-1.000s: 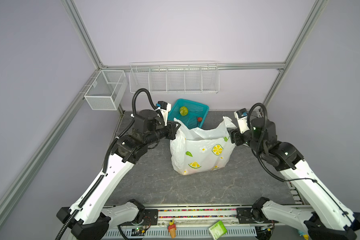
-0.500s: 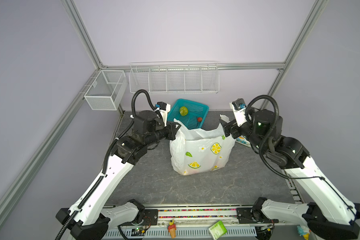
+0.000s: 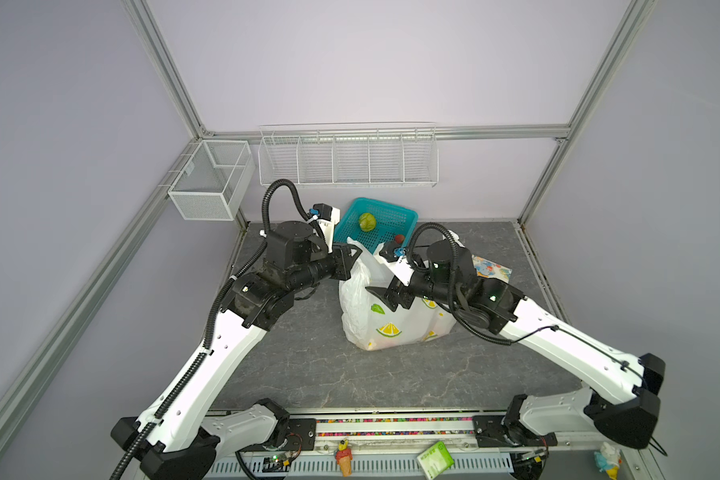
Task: Place the fake fruits into the plastic bag and tie a complex knot
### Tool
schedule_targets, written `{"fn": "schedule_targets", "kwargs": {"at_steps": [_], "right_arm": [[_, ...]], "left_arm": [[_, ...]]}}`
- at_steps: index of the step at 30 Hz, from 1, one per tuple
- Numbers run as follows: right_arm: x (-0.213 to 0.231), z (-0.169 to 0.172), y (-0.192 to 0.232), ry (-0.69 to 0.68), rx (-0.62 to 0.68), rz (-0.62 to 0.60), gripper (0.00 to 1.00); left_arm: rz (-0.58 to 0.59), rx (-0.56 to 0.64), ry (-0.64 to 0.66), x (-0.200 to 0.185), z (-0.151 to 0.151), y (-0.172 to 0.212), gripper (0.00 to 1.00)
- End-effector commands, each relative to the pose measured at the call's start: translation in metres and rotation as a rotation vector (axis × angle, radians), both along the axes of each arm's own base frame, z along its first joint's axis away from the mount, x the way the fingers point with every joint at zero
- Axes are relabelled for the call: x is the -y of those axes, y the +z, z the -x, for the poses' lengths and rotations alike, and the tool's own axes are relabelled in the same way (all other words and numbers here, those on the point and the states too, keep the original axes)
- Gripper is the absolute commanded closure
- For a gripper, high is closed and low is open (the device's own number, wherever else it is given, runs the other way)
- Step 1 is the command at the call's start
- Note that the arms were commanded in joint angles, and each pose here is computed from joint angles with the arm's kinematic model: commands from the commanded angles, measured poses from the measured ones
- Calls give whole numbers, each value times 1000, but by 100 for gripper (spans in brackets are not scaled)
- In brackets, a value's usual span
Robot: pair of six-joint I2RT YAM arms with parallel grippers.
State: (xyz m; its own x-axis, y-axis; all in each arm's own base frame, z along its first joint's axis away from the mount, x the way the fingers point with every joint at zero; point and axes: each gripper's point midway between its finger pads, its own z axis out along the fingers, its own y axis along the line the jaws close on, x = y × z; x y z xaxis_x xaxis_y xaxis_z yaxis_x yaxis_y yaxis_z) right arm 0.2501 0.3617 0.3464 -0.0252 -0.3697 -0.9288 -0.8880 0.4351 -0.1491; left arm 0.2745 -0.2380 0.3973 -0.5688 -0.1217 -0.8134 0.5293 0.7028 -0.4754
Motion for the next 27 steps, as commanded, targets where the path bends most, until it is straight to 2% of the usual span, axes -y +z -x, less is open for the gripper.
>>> {"fn": "schedule_targets", "kwargs": {"at_steps": [1,6,10,13,16,18,19,21,23,25,27], "right_arm": [[-12,-5,31,89,35,-177,12],[-22,-16,33,116,49,-225,12],[-33,-17,25,181,-12,-258,11],[-36,-21,11,183,-52,-261,2],[-30,-26,0,159,-72,-285,37],[-26,-30,-7,143,-83,-296,56],[-24,-30,-9,145,-87,-299,67],[-24,-28,-12,165,-96,-295,84],[-23,-22,-13,196,-98,-290,91],[-23,-16,-13,232,-100,-284,93],[-22,-10,-12,260,-99,-284,93]], "left_arm": [[29,6,-2,-3,6,9,100],[30,9,-3,-4,7,10,100],[25,15,0,-5,7,12,100],[22,23,8,-7,6,15,100],[14,32,23,-10,5,17,100],[3,39,34,-13,5,17,100],[-4,48,32,-14,6,18,97],[-32,76,18,-17,10,21,81],[-87,126,-7,-22,17,27,61],[-151,188,-45,-28,27,31,41],[-227,261,-103,-31,38,30,31]]}}
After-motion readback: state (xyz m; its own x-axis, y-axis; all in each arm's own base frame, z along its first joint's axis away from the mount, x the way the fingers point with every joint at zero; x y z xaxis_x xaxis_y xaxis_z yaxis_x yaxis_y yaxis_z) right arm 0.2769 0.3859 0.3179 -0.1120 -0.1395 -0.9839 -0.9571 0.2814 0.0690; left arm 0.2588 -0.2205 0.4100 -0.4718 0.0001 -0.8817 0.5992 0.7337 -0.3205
